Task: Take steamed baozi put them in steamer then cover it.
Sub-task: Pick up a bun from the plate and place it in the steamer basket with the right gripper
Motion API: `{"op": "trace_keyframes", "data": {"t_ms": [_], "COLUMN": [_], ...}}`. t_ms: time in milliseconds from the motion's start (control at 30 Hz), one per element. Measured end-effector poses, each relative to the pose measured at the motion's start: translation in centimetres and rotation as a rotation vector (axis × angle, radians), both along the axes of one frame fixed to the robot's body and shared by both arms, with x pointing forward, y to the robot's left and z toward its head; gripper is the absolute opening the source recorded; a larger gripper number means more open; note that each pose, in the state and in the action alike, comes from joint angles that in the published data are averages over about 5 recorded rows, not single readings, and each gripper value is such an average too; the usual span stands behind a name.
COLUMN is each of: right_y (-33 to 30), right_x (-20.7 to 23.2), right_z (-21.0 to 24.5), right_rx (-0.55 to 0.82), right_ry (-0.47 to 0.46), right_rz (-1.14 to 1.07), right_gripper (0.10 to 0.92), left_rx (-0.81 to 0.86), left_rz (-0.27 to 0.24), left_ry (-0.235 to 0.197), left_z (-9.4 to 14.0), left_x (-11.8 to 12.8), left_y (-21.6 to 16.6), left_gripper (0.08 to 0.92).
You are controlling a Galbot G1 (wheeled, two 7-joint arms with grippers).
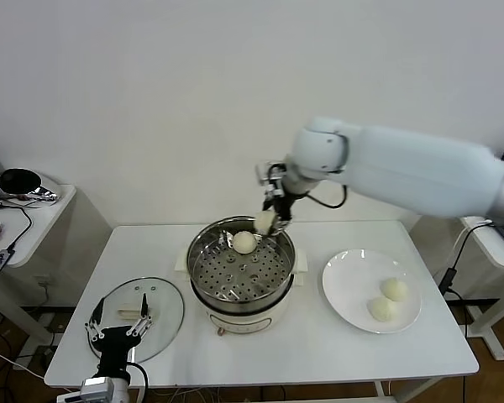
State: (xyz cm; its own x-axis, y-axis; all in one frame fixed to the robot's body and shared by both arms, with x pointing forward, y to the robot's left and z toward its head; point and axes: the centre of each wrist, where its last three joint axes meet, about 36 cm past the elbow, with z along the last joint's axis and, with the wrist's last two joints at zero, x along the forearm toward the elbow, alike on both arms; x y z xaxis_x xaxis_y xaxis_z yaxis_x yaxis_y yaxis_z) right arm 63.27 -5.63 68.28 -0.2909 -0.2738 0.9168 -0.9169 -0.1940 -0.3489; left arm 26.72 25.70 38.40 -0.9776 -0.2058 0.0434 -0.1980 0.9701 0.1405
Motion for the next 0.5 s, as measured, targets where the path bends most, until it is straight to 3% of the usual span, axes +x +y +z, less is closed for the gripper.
{"op": "trace_keyframes", "data": {"t_ms": [500], "right_y": [9.0], "right_x": [0.6], "right_z": [-7.2], "right_rx": [-0.009], "right_ry": [0.057], "right_rz": [-0.005], "right_gripper": [0.577], "left_rx": [0.01], "left_rz": [0.016], "left_ry": [-0.003], "left_z": [-0.1], "left_x": [0.1], "left_y": [0.6], "left_gripper": [0.823]}}
